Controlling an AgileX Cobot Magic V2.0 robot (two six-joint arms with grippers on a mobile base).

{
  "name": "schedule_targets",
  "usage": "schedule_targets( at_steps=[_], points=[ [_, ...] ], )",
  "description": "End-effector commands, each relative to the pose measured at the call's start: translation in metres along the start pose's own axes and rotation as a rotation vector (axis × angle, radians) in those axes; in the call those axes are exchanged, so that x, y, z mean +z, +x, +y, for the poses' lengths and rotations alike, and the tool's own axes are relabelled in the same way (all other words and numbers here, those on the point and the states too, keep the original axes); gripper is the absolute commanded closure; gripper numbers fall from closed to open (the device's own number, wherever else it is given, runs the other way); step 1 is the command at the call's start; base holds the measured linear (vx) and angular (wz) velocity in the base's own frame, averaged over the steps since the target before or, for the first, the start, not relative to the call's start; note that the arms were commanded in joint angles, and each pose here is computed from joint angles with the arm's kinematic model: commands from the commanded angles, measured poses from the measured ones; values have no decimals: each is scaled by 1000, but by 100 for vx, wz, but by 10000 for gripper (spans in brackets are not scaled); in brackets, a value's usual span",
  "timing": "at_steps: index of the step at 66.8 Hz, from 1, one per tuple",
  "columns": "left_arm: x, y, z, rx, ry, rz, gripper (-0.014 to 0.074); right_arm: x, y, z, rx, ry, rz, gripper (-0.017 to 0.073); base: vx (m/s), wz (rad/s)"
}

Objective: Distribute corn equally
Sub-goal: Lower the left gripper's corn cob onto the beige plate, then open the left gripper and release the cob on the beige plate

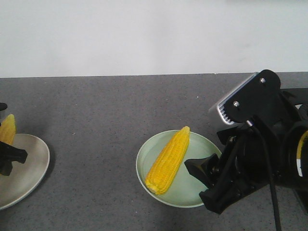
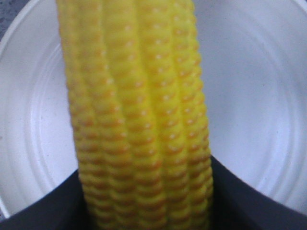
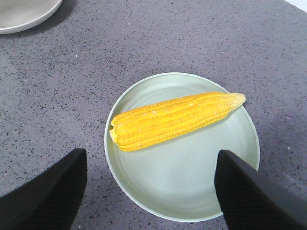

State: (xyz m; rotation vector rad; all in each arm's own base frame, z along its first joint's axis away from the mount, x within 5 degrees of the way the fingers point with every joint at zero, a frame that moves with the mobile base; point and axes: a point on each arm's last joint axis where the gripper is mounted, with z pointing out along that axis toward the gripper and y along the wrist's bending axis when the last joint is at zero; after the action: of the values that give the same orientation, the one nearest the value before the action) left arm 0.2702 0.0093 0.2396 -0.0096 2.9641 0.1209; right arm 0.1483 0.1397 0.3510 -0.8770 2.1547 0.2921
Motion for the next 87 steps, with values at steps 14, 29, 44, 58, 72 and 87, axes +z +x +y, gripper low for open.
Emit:
schedule_targets(
  at_steps=[14,29,44,58,72,87],
  points=[
    [-7,-7,1,0,-1,-35,308,-10,-12,-1,-10,8,-101,17,0,0],
    [-5,-5,1,19,-4,0,224,-10,-12,-1,-10,8,-101,17,0,0],
    [-5,-5,1,19,-4,3,116,-10,-12,-1,-10,8,-101,17,0,0],
    [-5,-4,1,19,-4,11,21,-10,-12,-1,-10,8,-101,17,0,0],
    [-6,-3,1,27,-5,15,2,-10,-12,-1,-10,8,-101,17,0,0],
    [-27,1,3,22,-6,-77,3,-10,-12,-1,-10,8,-101,17,0,0]
  ],
)
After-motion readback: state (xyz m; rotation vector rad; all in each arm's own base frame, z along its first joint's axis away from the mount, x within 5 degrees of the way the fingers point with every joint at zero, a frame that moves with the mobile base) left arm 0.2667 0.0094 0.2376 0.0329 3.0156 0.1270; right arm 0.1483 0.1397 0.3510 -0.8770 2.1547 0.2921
